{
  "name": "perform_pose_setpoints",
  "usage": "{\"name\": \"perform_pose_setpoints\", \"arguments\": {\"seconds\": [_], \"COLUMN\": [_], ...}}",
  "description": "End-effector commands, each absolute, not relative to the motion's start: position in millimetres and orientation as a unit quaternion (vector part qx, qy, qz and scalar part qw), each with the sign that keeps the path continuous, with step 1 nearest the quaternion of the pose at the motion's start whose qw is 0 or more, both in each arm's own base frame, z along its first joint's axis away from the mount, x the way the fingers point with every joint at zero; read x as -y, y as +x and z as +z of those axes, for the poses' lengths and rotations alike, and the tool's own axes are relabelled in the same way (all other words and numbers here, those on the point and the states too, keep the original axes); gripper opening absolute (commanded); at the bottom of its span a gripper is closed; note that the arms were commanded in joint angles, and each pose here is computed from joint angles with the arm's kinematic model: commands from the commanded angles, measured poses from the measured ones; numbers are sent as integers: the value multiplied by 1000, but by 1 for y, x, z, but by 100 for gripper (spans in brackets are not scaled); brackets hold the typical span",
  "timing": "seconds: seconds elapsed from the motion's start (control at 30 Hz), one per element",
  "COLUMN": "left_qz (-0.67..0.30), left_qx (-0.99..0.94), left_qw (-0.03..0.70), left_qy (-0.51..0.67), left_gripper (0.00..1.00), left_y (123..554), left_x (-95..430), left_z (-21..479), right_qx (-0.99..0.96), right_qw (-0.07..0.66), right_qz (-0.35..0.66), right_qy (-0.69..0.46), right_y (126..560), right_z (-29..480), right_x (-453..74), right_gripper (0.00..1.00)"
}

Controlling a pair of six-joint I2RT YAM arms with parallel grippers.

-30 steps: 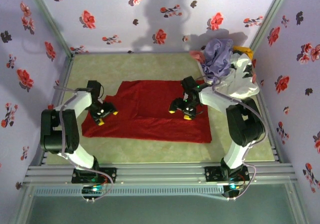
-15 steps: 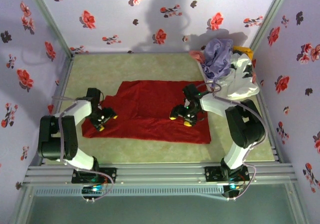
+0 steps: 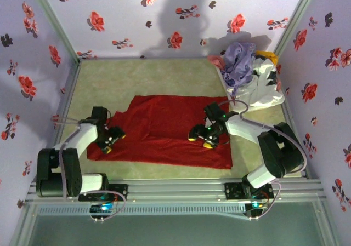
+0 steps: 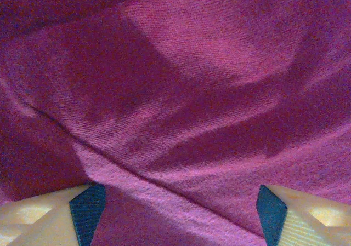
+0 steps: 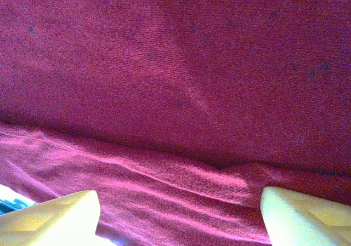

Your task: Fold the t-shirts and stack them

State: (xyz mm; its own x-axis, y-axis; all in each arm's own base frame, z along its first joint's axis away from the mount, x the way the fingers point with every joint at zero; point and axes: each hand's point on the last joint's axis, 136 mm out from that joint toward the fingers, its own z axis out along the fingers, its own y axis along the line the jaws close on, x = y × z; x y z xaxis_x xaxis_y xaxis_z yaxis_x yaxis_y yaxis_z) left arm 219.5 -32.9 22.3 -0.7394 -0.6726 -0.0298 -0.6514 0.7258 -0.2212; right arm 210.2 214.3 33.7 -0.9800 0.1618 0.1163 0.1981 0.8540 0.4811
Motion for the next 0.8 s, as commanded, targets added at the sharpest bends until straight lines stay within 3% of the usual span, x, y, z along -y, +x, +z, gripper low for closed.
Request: {"name": "perform_pose_setpoints", "arguments": {"seconds": [0.0,0.2,0.3,0.6,0.77], "left_qz": [-67,-91,-82,-88,-85], "left_qx": [-926,-942,-957,-976,-984], "left_qw": [23,89,78,51,33], "left_qy": [-372,-310,-267,-190,-151], "left_gripper": [78,77,75,59,58], "left_y": [198,256,284,376,402], "left_x": [25,29,30,51,71], "left_z": [33,104,116,89,65], "right_qx": [969,971,971,974,975], "right_qw": [55,20,11,11,19], "right_qz": [-223,-228,-230,-221,-214], "right_qy": [-91,-68,-59,-51,-49], "right_y": [199,222,234,259,263], "right_z": [41,76,87,96,94], "right_x": [-205,-213,-218,-229,-230], "right_gripper": [79,79,79,79,79]}}
